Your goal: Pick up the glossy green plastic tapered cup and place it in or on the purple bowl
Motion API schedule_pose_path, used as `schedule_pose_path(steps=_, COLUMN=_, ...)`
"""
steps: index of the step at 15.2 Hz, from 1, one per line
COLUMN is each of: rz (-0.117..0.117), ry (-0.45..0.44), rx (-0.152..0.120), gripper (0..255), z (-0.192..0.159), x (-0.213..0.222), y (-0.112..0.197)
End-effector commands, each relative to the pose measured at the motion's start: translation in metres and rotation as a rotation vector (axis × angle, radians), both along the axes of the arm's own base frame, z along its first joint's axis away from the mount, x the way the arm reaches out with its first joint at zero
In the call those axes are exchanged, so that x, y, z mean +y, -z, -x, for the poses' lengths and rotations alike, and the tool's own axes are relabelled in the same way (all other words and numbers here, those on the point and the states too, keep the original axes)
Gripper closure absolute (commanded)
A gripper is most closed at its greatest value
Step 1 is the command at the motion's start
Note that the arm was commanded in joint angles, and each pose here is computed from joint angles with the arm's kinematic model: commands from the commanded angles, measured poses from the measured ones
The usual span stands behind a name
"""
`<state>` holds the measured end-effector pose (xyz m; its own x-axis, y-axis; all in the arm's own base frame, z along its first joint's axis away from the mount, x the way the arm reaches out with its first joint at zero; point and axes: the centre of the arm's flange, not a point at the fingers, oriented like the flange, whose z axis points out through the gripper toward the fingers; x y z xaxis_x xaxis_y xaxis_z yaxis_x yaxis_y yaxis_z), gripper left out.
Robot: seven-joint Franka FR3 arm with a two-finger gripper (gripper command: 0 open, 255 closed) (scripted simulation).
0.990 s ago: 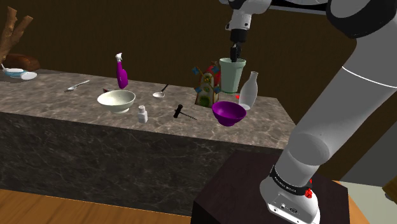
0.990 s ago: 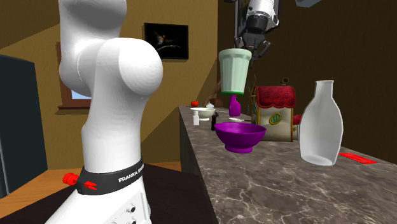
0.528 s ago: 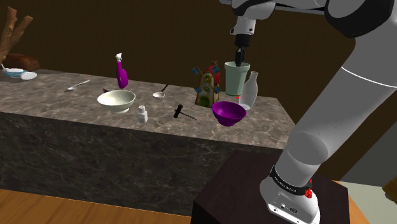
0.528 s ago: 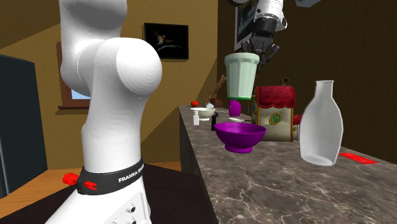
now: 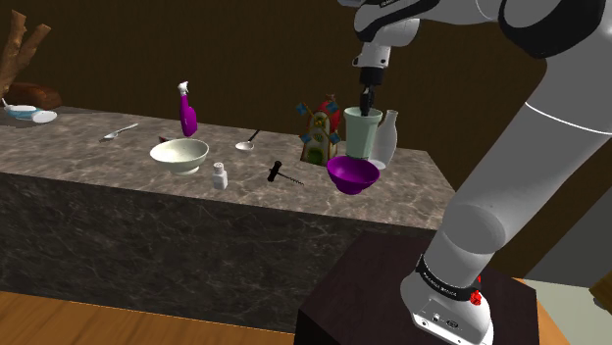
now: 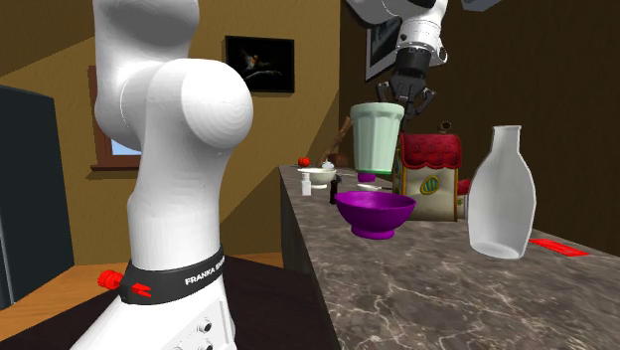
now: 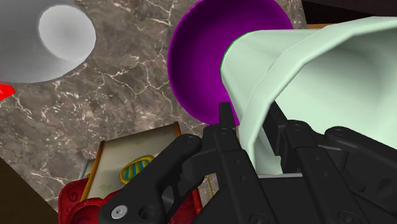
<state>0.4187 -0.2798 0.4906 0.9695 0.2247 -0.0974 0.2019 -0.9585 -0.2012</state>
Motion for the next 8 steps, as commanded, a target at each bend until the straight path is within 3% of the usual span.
schedule_pose_path(steps=1, rz=0.0, ry=0.0, rx=-0.001, gripper=255, z=-0.001, x=0.0, y=0.011)
schedule_pose_path(steps=8, rz=0.0, ry=0.0, rx=-0.001, gripper=255, z=-0.001, x=0.0, y=0.047)
